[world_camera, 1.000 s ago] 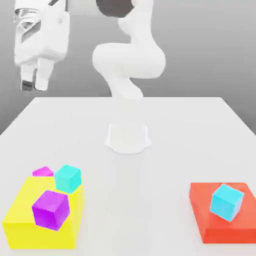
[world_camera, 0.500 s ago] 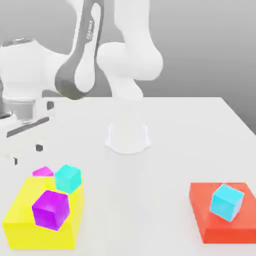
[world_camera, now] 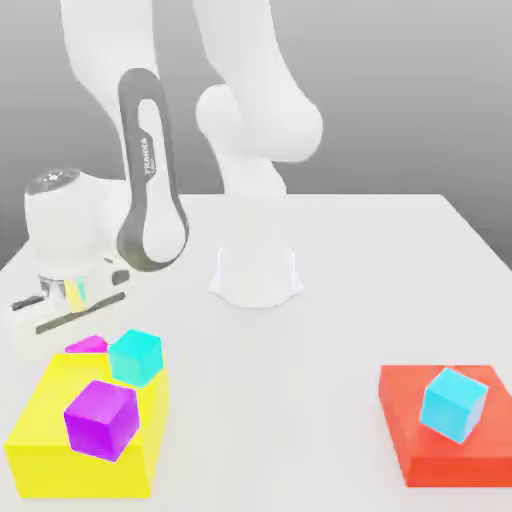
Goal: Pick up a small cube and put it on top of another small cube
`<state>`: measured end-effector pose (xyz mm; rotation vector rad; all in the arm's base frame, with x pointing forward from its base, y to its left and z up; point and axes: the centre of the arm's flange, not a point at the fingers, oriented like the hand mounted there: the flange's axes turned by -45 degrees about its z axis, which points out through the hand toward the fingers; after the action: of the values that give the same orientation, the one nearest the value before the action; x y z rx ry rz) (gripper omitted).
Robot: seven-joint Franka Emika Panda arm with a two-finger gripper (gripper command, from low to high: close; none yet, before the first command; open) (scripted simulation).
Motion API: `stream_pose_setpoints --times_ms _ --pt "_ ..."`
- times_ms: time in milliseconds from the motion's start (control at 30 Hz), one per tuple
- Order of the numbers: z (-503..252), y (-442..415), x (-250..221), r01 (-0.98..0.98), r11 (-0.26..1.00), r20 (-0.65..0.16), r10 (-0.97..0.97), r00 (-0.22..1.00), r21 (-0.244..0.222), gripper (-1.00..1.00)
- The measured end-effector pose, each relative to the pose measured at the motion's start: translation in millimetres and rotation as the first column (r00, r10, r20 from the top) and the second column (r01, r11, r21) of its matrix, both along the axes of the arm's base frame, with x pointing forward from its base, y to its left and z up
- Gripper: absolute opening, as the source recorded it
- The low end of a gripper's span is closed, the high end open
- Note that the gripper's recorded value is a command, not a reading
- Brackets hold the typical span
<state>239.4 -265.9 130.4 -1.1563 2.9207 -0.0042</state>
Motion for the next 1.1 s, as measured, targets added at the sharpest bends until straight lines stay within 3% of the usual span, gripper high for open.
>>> stream_pose_setpoints --times_ms 333,467,533,633,800,933,1100 --pt "57.2 2.8 11.3 -0.025 1.000 -0.002 0.025 1.000 0.003 -1.00" --pt "88.9 -20.3 59.0 -0.179 0.981 0.033 0.182 0.983 -0.068 -1.00" --pt "108.7 11.4 115.3 -0.387 0.916 0.041 0.393 0.919 -0.103 -1.00" --pt "139.1 68.9 184.7 -0.645 0.751 0.036 0.655 0.755 -0.144 -1.00" --pt "153.8 220.5 233.9 -0.911 0.398 0.019 0.917 0.398 -0.108 -1.00" --pt "161.8 354.7 229.2 -0.997 0.050 0.011 0.999 0.049 -0.066 -1.00" --pt "171.3 503.3 174.1 -0.926 -0.377 0.010 0.926 -0.377 -0.012 -1.00"
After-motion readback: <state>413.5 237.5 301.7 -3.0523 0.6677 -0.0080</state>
